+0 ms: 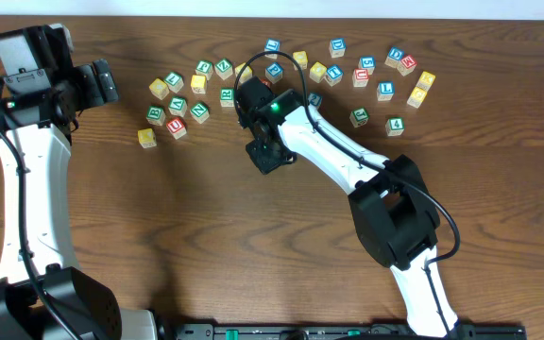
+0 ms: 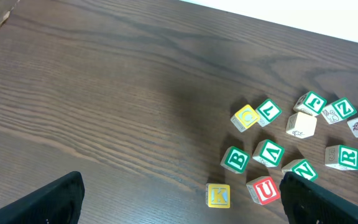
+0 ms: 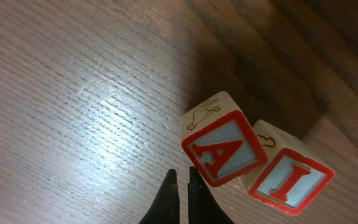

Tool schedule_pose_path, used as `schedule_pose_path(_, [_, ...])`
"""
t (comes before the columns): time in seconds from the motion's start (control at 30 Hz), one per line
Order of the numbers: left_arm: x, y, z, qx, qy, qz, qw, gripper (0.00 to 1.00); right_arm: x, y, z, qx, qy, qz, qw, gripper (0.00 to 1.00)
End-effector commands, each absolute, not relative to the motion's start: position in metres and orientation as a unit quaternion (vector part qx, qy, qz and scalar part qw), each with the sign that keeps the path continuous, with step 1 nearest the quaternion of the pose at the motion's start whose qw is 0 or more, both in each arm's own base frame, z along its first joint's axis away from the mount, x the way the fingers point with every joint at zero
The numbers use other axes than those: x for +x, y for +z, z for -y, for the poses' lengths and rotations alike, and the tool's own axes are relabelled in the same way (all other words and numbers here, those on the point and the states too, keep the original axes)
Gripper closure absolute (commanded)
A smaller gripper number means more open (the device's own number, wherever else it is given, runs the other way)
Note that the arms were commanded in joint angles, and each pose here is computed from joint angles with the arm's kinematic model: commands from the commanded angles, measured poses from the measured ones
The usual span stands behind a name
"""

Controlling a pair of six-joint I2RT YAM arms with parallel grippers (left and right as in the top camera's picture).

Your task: Spell out AI2

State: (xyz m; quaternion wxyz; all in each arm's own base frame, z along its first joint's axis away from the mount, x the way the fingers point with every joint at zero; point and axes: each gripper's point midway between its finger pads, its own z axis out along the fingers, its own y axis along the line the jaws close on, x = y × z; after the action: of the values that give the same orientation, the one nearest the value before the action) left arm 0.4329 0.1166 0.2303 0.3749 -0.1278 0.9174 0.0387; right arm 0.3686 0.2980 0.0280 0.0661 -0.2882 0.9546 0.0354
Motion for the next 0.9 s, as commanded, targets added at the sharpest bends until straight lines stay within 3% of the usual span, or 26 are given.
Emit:
schedule_pose_path(0.0, [0.435, 0.242, -0.117, -0.123, 0.042, -0.913, 0.387, 0.01, 0.373, 0.035, -0.291, -0.292, 0.02, -0.953, 0.078, 0.98])
schedule_pose_path(0.87, [0.435, 0.242, -0.117, -0.123, 0.042, -0.913, 0.387, 0.01, 0.382, 0.041, -0.284, -0.28, 0.034, -0.956, 0.084, 0.97])
